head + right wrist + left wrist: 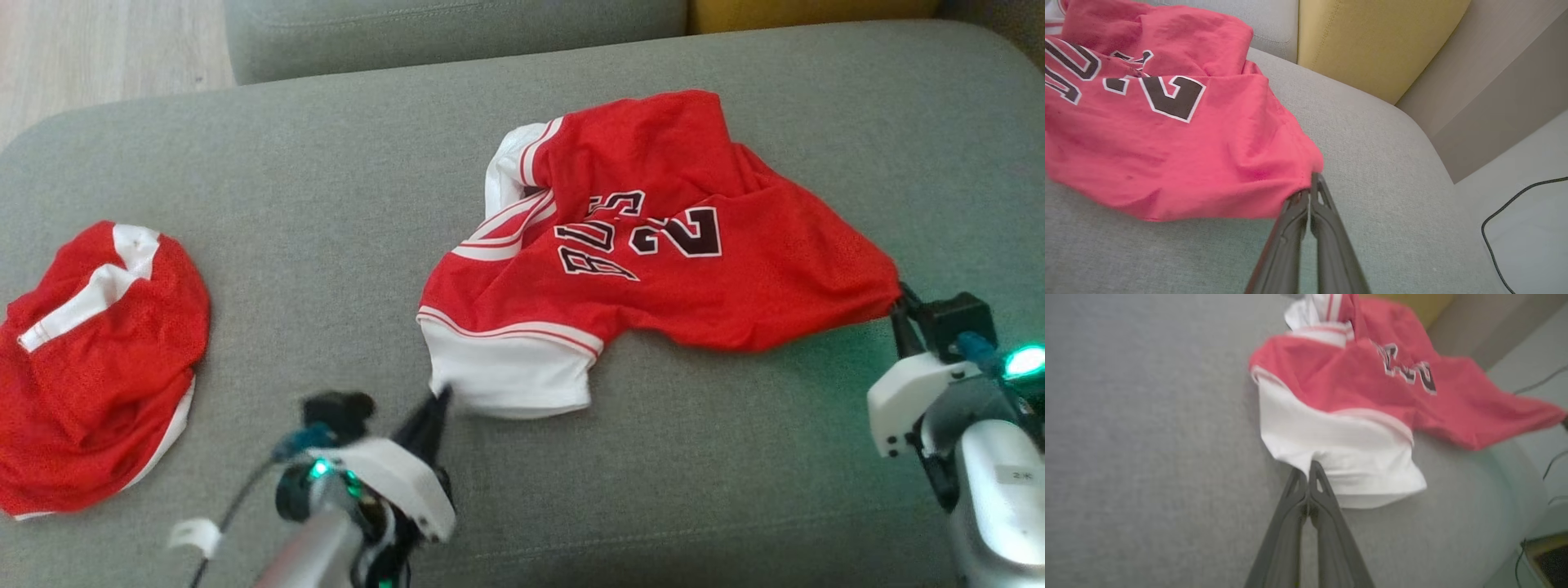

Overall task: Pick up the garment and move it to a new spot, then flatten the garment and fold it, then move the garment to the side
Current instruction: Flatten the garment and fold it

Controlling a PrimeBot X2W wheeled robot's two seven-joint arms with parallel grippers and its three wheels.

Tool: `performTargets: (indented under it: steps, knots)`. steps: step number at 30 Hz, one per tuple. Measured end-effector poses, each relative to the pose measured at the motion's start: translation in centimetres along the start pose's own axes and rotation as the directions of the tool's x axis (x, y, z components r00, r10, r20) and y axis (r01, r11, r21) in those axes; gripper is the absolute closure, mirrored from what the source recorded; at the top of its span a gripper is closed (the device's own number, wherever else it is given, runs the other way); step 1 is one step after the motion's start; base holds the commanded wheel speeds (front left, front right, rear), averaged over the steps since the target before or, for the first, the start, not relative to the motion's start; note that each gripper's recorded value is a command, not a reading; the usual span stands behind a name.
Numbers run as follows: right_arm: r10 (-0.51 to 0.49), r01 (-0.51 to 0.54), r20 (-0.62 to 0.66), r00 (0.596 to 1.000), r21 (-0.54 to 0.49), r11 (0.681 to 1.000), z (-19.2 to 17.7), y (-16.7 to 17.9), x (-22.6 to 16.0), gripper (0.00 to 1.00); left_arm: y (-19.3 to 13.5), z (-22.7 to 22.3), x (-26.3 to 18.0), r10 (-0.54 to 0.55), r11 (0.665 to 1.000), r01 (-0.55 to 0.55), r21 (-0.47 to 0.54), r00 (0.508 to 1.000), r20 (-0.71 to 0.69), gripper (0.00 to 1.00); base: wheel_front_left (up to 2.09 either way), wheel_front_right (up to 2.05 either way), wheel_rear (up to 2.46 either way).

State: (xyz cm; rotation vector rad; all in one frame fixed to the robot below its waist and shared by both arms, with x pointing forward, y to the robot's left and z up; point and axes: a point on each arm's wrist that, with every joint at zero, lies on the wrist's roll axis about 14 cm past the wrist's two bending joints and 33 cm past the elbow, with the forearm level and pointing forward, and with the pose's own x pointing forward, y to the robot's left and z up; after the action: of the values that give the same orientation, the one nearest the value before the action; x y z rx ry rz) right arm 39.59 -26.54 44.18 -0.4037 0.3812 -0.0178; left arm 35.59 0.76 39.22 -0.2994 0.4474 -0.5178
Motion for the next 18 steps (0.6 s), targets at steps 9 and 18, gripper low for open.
performTargets:
  steps: [9, 18]
  knots:
    - [0.095, -0.092, 0.04, 0.995, -0.07, 0.993, 1.1, 1.3, -0.7, 1.0, 0.0, 10.2, -0.2, -0.003, 0.997, 0.028, -0.075, 0.949, 0.316, 1.0, 0.0, 0.0, 0.0]
    - [0.092, -0.054, 0.212, 0.973, -0.178, 0.982, 8.4, -1.7, -1.4, 1.0, -2.7, 21.3, -4.3, -0.097, 0.994, 0.103, 0.022, 0.812, 0.575, 1.0, 0.0, 0.0, 0.0]
